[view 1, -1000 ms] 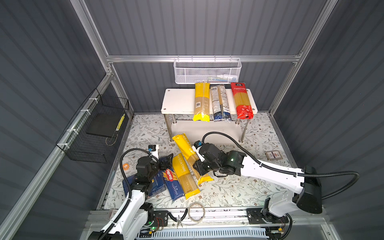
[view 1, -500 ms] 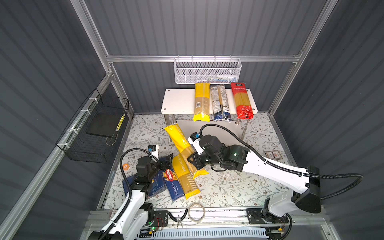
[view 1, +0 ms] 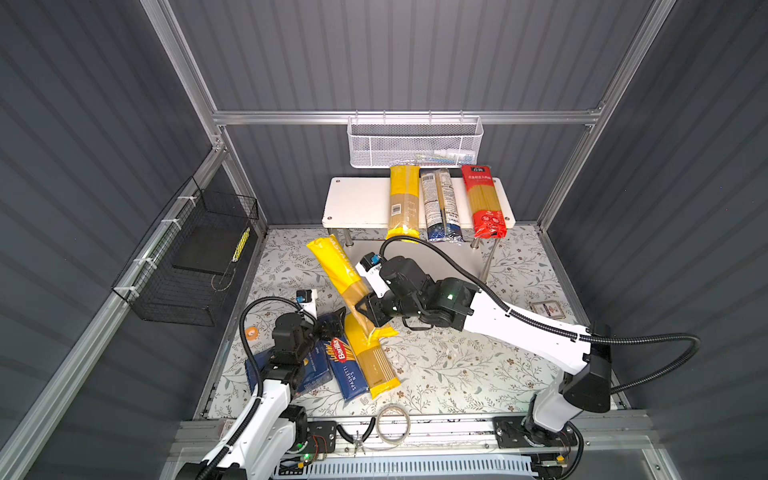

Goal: Place and organize the pasta boxes and bags onto the shelf
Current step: 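Carry the yellow bag up toward the top shelf beside the other yellow bag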

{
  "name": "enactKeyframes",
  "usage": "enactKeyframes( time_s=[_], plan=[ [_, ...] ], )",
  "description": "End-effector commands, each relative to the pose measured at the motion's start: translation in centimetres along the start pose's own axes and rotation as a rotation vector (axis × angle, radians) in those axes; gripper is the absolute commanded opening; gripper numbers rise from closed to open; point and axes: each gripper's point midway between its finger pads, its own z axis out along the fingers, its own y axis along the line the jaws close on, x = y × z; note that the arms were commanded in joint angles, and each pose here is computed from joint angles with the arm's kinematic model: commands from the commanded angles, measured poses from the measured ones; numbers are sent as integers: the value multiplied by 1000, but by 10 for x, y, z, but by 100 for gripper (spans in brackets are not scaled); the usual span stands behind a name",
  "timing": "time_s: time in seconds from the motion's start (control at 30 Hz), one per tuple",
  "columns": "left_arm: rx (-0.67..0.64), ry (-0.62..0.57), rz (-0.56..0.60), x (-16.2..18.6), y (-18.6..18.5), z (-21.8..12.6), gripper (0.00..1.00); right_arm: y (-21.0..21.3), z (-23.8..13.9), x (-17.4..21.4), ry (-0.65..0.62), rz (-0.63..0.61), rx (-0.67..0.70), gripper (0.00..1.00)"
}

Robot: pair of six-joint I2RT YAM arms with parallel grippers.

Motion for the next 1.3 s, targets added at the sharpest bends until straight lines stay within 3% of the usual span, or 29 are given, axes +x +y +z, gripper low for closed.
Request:
enactKeyframes(
  time_s=[0.0, 0.43, 0.63, 0.9, 1.27],
  plan=[
    [9, -20, 17, -11, -4, -1, 100, 29, -39, -79, -256, -54, -66, 25],
    [6, -21, 15, -11, -4, -2, 100, 15, -43, -147, -377, -71, 68, 27],
    [8, -22, 15, -11, -4, -2, 100, -1, -50, -178, -451, -17, 101, 26],
    [7, -21, 16, -11, -4, -2, 100, -26, -63, -210, -566, 67, 96, 24],
    [5, -21, 16, -11, -4, -2, 100, -38, -67, -242, -673, 83, 91, 26]
  ],
)
